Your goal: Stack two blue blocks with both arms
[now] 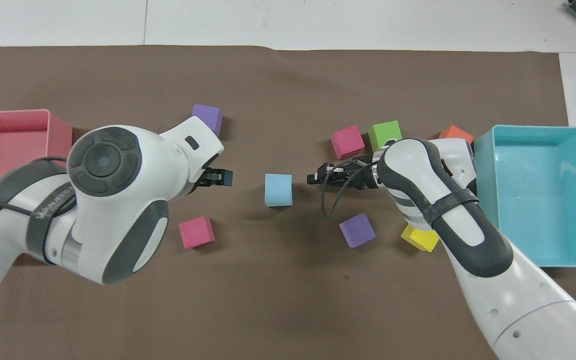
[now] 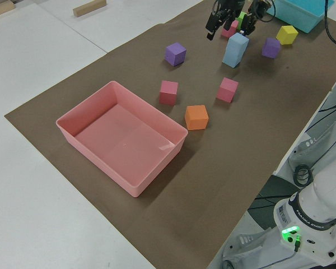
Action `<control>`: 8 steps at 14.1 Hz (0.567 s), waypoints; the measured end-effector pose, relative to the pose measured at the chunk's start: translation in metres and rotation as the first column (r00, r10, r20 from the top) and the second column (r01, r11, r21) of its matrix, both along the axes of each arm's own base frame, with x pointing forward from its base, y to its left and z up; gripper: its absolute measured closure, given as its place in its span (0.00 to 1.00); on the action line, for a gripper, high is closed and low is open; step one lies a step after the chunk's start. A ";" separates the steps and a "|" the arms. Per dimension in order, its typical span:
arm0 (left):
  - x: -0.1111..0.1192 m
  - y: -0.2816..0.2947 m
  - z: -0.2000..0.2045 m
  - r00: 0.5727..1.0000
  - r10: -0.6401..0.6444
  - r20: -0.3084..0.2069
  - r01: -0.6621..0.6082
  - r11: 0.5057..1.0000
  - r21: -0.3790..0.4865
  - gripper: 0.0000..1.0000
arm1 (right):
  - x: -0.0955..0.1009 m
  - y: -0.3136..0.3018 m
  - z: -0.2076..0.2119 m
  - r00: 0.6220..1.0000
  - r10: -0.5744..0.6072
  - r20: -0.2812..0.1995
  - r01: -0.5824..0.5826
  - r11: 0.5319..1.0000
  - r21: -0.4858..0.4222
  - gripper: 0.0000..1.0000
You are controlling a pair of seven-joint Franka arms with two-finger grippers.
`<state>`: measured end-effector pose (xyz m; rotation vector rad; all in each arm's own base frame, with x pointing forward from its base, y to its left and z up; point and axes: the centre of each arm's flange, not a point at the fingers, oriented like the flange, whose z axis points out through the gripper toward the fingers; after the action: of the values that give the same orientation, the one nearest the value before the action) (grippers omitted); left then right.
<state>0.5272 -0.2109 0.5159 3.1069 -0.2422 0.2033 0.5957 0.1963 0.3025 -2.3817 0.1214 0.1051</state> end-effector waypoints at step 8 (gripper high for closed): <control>0.018 0.118 0.104 0.996 -0.086 -0.024 0.087 0.995 0.041 0.00 | 0.010 -0.027 0.077 0.990 0.103 0.095 -0.064 0.934 -0.352 0.08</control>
<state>0.5447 -0.0926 0.6203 3.1293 -0.3843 0.1644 0.6052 0.1692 0.3799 -2.7414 -0.0183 -0.0129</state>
